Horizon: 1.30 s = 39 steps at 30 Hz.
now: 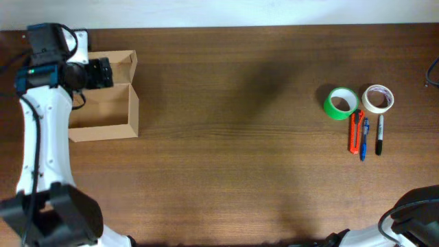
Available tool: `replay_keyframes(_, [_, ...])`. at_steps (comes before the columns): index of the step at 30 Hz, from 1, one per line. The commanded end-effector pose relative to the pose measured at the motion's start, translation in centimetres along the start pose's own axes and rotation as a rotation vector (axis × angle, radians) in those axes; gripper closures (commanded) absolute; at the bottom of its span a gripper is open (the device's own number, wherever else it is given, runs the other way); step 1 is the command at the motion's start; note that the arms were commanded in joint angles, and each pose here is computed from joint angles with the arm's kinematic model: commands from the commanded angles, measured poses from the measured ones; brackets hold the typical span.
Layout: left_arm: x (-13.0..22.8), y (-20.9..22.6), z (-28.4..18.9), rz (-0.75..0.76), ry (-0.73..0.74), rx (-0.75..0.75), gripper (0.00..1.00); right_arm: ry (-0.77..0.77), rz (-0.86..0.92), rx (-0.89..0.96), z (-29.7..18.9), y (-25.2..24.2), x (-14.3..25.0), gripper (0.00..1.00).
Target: Pack container
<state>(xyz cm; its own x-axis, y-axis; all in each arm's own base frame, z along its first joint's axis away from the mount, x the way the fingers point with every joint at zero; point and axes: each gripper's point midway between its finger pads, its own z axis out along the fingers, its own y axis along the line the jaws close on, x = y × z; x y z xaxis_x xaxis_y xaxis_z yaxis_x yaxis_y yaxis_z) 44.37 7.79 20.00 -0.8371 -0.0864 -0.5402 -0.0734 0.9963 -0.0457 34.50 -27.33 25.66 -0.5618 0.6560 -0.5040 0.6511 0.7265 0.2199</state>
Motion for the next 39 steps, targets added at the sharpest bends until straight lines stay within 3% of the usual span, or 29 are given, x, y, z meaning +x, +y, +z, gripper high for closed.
replay_keyframes(1, [2.0, -0.5, 2.7, 0.013, 0.112, 0.007, 0.23, -0.032, 0.003, 0.019, -0.9, -0.4, -0.8, 0.01])
replay_keyframes(7, [4.7, -1.6, 4.8, 0.062, 0.246, -0.051, 0.27, -0.032, 0.003, 0.019, -0.9, -0.4, -0.8, 0.01])
replay_keyframes(17, [6.0, -4.9, 4.6, 0.133, 0.302, -0.114, 0.26, -0.032, 0.003, 0.019, -0.9, -0.4, -0.8, 0.01])
replay_keyframes(27, [6.5, -4.0, 4.7, 0.110, 0.326, -0.166, 0.26, -0.032, 0.003, 0.019, -0.9, -0.4, -0.8, 0.01])
replay_keyframes(33, [8.5, -4.4, 7.6, 0.110, 0.415, -0.137, 0.27, -0.032, 0.003, 0.019, -0.9, -0.4, -0.8, 0.01])
replay_keyframes(39, [10.8, -4.5, 10.5, 0.109, 0.505, -0.121, 0.50, -0.032, 0.003, 0.019, -0.9, -0.4, -0.8, 0.01])
